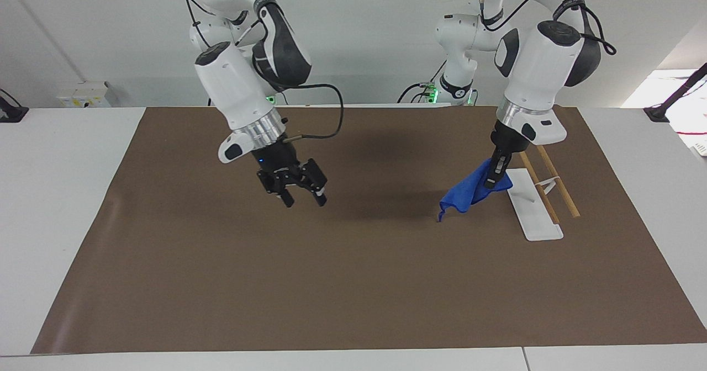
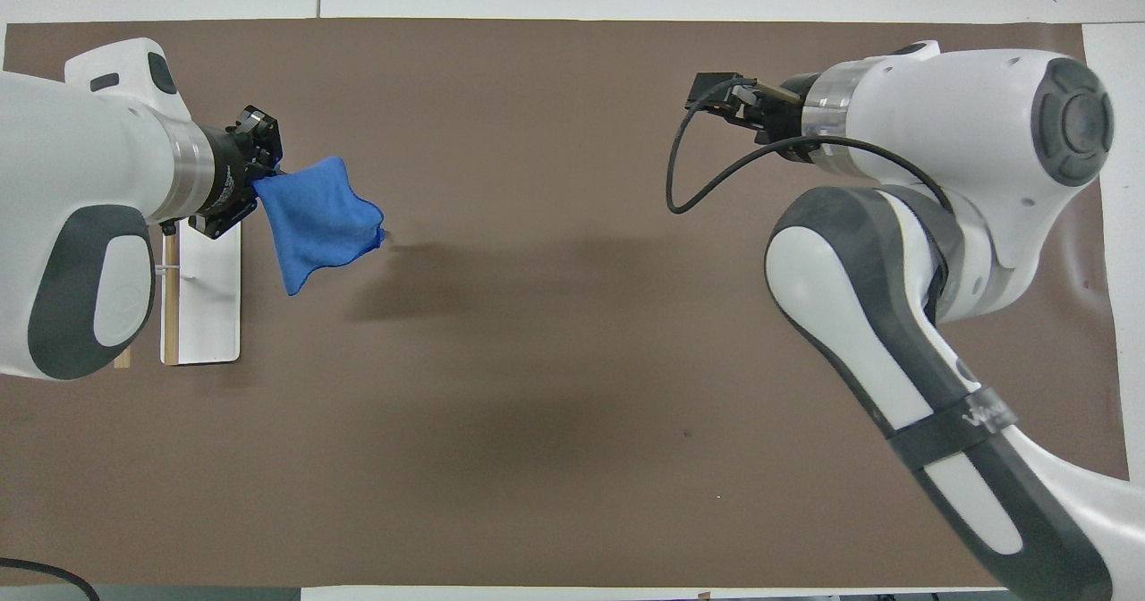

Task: Right arm passes towel to left arm to hang
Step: 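Carry the towel with the left gripper while the right gripper withdraws, then drape the towel over the rack bar and open the left gripper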

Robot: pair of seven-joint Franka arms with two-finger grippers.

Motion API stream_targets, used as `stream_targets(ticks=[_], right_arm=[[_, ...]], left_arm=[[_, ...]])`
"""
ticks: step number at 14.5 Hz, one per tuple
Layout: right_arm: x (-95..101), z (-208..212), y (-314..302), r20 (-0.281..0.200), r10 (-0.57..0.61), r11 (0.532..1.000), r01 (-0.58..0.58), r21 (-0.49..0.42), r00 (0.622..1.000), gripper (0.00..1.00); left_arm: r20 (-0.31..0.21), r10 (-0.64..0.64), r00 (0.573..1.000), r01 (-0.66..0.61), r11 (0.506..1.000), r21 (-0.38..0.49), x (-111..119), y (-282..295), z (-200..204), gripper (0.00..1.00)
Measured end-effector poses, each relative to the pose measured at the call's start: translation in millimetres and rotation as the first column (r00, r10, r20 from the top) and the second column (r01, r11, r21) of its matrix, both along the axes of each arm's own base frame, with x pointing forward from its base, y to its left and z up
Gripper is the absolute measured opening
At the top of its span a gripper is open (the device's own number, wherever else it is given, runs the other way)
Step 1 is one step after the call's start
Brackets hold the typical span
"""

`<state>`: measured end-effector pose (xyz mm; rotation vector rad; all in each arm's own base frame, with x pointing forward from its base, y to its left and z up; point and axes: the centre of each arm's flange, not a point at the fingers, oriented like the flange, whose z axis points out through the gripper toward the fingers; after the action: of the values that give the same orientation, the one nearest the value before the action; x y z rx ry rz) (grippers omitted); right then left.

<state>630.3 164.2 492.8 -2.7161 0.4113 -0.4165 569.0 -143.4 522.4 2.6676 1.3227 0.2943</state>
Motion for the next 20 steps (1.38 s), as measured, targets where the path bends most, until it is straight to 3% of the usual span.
stream_targets(ticks=[3, 5, 9, 13, 16, 20], right_arm=[[-3.7, 0, -53, -0.089, 0.093, 0.978, -0.108, -0.179, 0.992, 1.0], [-15.0, 10, -71, -0.155, 0.114, 0.956, -0.151, -0.251, 0.981, 1.0], [-40.1, 43, -106, -0.233, 0.147, 0.932, -0.214, -0.294, 0.961, 1.0], [-57.2, 76, -163, -0.332, 0.151, 0.897, -0.27, -0.35, 0.931, 1.0], [-65.1, 111, -183, -0.37, 0.119, 0.906, -0.253, -0.34, 0.921, 1.0], [-79.7, 145, -185, -0.394, 0.112, 0.908, -0.255, -0.332, 0.912, 1.0]], left_arm=[[-0.009, -0.068, 0.998, 0.069, 0.996, 0.048, -12, 30, -3, 0.02], [-0.009, -0.074, 0.997, 0.074, 0.995, 0.059, -16, 52, -2, 0.02], [0.012, -0.024, 1.0, 0.024, 0.997, 0.069, -11, 102, 0, 0.02], [0.088, 0.06, 0.994, -0.066, 0.995, 0.069, -5, 159, -3, 0.02], [0.16, 0.116, 0.98, -0.128, 0.99, 0.064, -4, 193, -5, 0.02], [0.2, 0.171, 0.965, -0.184, 0.982, 0.051, -5, 222, -11, 0.02]])
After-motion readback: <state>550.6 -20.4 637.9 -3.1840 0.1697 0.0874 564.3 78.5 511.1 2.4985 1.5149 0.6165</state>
